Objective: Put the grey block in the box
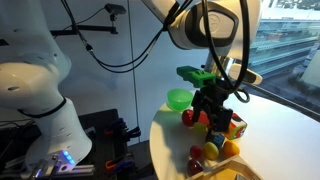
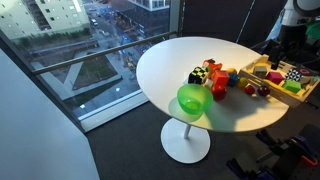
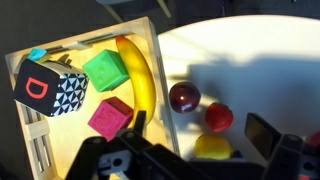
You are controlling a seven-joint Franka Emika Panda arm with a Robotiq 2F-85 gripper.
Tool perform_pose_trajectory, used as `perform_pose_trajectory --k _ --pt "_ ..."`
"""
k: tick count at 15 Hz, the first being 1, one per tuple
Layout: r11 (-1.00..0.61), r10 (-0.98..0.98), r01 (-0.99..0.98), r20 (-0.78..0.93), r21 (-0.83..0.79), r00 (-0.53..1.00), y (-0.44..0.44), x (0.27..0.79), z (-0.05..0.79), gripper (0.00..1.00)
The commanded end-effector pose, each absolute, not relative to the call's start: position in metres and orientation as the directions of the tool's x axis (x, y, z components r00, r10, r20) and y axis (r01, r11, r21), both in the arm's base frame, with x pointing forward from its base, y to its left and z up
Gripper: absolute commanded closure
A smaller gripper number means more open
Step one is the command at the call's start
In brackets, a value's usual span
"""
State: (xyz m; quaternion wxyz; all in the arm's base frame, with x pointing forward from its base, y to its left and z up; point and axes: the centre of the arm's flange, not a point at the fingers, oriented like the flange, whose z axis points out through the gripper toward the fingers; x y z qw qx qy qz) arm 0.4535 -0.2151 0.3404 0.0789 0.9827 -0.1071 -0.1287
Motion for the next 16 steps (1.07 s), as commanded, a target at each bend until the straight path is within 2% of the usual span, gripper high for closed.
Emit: perform_pose_trajectory --k 1,8,16 --pt "-0.980 -0.185 -0.157 -0.275 0.120 0.943 -0.202 0.436 0.377 0.00" --pt "-0.984 -0.172 -0.150 -0.296 0.097 0.940 -0.182 0.406 0.435 0.00" --pt "-0.994 -0.108 -0.105 -0.113 0.033 0.988 -0.157 0.378 0.483 0.00"
